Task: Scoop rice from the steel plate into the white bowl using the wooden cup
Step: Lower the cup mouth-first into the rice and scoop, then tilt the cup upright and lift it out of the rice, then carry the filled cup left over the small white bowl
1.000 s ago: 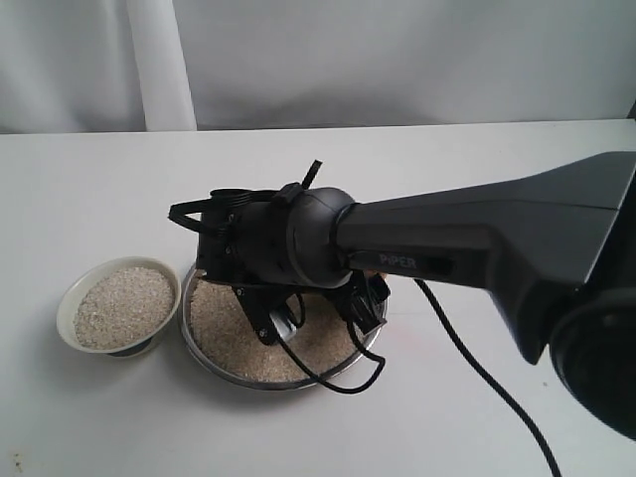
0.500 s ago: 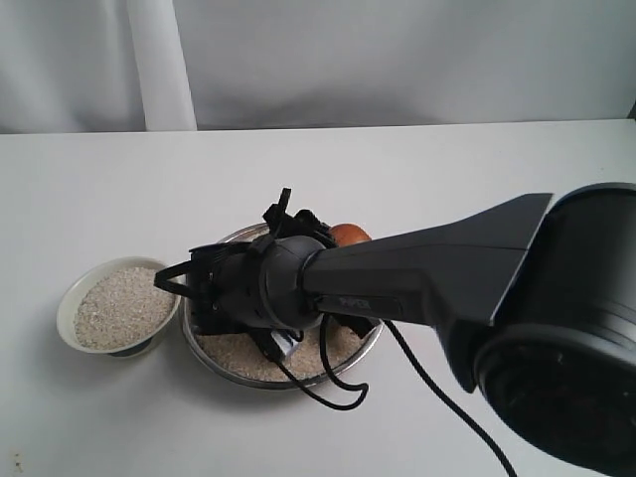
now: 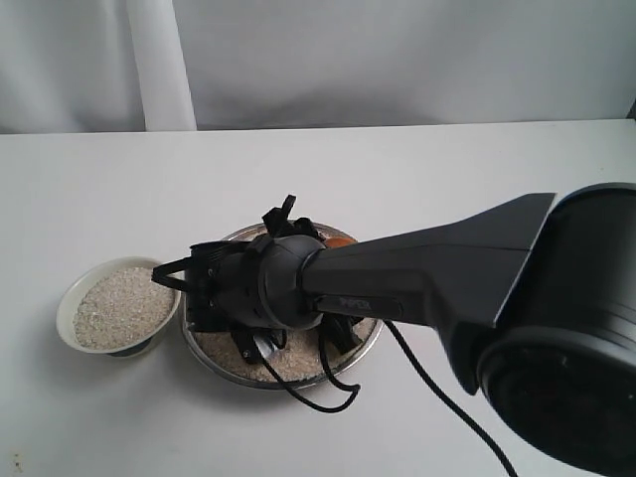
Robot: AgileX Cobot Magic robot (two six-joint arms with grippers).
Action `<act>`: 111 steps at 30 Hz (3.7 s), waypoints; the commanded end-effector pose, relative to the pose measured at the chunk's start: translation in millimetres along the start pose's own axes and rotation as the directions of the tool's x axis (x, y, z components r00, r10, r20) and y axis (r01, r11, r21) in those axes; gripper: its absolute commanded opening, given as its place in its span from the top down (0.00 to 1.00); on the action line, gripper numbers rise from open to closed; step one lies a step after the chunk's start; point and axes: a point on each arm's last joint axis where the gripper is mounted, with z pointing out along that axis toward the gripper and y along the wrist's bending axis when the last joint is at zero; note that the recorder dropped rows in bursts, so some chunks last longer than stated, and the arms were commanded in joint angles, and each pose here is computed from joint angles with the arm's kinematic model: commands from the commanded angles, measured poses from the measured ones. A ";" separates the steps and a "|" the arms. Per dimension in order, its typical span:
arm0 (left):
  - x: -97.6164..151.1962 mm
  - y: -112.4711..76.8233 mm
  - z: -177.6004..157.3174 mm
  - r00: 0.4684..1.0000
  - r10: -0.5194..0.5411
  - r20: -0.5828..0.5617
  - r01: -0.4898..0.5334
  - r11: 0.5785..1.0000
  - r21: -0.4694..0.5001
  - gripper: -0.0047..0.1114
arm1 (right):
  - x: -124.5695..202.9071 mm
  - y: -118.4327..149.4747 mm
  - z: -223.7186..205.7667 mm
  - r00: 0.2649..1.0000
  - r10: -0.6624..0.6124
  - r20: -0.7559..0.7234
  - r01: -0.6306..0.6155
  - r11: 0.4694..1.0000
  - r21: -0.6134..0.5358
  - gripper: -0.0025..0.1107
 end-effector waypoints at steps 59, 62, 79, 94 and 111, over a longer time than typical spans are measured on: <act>0.1 -0.2 0.2 1.000 -0.005 0.003 0.005 1.000 0.003 0.96 | 0.3 -21.0 22.1 0.621 0.640 0.453 -0.479 0.767 -0.427 0.98; 0.1 -0.2 0.2 1.000 -0.005 0.003 0.005 1.000 0.003 0.96 | 6.9 -20.8 28.7 0.602 0.668 0.437 -0.495 0.742 -0.453 0.98; 0.1 -0.2 0.2 1.000 -0.005 0.003 0.005 1.000 0.003 0.96 | 61.0 -1.6 21.1 0.226 0.744 0.629 -0.693 0.577 -0.433 0.98; 0.1 -0.2 0.2 1.000 -0.005 0.003 0.005 1.000 0.003 0.96 | 105.2 -27.7 -29.8 0.116 0.643 0.757 -0.763 0.545 -0.347 0.98; 0.1 -0.2 0.2 1.000 -0.005 0.003 0.005 1.000 0.003 0.96 | 72.2 -59.4 -59.6 0.253 0.585 0.770 -0.677 0.676 -0.291 0.98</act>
